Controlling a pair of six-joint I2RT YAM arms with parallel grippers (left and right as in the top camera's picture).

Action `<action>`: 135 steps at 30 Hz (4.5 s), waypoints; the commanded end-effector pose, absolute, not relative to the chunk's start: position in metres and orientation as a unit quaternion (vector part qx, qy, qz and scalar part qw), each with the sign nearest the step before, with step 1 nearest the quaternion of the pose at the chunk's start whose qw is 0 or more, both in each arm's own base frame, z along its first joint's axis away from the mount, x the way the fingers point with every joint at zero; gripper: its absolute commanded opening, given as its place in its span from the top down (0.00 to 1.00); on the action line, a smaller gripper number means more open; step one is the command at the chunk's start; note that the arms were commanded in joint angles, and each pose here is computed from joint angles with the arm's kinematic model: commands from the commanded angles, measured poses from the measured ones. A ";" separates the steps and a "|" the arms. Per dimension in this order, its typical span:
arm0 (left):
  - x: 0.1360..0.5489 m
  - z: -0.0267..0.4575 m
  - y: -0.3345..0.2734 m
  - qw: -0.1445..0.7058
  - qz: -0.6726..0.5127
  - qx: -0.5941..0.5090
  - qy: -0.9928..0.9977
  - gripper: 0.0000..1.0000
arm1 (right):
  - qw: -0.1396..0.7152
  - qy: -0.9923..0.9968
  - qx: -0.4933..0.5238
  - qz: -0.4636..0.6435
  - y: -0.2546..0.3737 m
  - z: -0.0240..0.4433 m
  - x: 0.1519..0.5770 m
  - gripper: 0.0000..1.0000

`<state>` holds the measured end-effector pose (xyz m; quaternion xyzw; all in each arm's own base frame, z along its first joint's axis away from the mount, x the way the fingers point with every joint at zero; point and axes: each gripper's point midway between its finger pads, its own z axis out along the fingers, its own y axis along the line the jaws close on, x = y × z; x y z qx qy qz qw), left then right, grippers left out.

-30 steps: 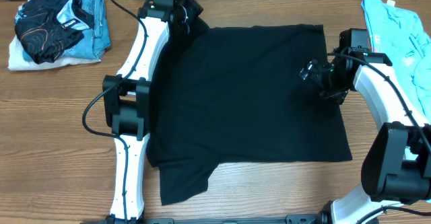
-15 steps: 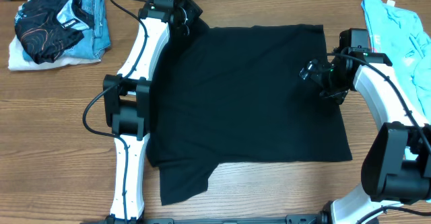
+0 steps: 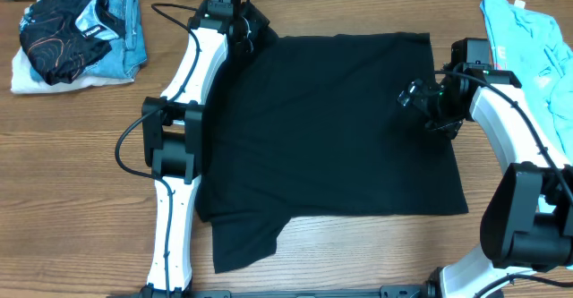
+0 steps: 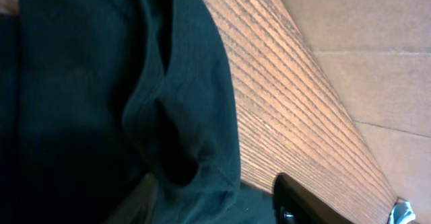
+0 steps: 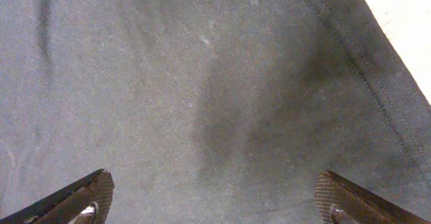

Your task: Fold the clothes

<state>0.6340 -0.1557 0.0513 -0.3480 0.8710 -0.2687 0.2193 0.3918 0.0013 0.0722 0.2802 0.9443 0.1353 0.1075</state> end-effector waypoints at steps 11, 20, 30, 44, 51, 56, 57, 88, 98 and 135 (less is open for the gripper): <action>0.635 0.034 -0.149 0.219 -0.254 -0.360 0.871 0.48 | 0.111 0.946 0.276 0.132 0.001 0.073 0.394 0.00; 0.631 0.027 -0.136 0.217 -0.225 -0.374 0.873 0.52 | 0.108 0.946 0.276 0.132 0.001 0.073 0.392 0.00; 0.631 0.027 -0.134 0.220 -0.222 -0.375 0.873 0.56 | 0.108 0.946 0.276 0.132 0.001 0.073 0.392 0.00; 0.632 0.028 -0.134 0.223 -0.223 -0.375 0.872 0.56 | 0.108 0.946 0.276 0.132 0.001 0.073 0.392 0.00; 0.633 0.028 -0.134 0.224 -0.224 -0.378 0.870 0.57 | 0.108 0.946 0.276 0.132 0.001 0.073 0.392 0.00; 0.633 0.028 -0.133 0.225 -0.223 -0.379 0.870 0.58 | 0.108 0.946 0.276 0.132 0.001 0.073 0.392 0.00; 0.633 0.028 -0.134 0.225 -0.223 -0.379 0.870 0.58 | 0.108 0.946 0.276 0.132 0.001 0.073 0.392 0.00; 0.626 0.019 -0.134 0.215 -0.207 -0.380 0.875 0.56 | 0.108 0.946 0.276 0.132 0.001 0.073 0.392 0.00; 0.630 0.022 -0.133 0.225 -0.211 -0.379 0.873 0.78 | 0.108 0.946 0.276 0.132 0.001 0.073 0.392 0.00; 0.630 0.036 -0.147 0.215 -0.246 -0.357 0.875 0.96 | 0.108 0.946 0.277 0.132 0.001 0.073 0.392 0.00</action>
